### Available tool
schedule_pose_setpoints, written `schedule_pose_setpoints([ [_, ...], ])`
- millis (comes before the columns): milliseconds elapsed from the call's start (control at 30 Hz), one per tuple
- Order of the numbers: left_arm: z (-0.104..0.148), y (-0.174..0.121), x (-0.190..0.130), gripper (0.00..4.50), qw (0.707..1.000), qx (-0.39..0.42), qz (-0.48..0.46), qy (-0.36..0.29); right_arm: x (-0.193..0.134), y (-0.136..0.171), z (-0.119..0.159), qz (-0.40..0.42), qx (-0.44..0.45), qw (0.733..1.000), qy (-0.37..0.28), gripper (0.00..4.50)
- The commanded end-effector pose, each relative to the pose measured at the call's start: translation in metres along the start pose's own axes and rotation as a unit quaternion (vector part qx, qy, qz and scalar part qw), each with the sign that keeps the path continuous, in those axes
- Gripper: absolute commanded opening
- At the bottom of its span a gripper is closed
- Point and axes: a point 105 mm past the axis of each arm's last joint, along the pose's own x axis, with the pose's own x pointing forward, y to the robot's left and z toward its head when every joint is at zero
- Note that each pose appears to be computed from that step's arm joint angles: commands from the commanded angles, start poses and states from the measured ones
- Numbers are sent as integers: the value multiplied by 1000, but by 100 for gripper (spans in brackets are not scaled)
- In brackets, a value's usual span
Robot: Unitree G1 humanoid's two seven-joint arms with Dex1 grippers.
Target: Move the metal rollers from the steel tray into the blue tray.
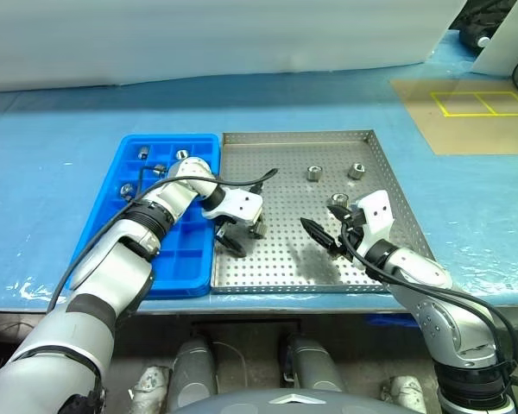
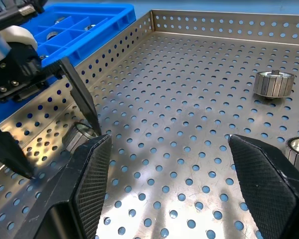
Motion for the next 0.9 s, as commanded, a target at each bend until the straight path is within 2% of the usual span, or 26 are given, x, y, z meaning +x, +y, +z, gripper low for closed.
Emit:
schedule_pose_setpoints([
  [33, -11, 2, 2, 446, 999, -23, 21, 18, -3, 2, 16, 2, -21, 999, -28, 385],
  [333, -10, 19, 7, 446, 996, -38, 85, 11, -2, 5, 12, 7, -28, 999, -18, 385],
  [533, -8, 13, 7, 446, 998, -27, 65, 1, -2, 3, 14, 6, -29, 999, -20, 385],
  [700, -12, 6, 7, 290, 999, -30, 39, 12, -1, 5, 12, 8, -30, 999, -18, 385],
  [800, -11, 4, 7, 290, 999, -26, 32, 5, -1, 5, 12, 7, -30, 999, -18, 385],
  [900, -13, 2, 6, 233, 999, -30, 30, 10, -2, 4, 12, 6, -31, 999, -18, 385],
])
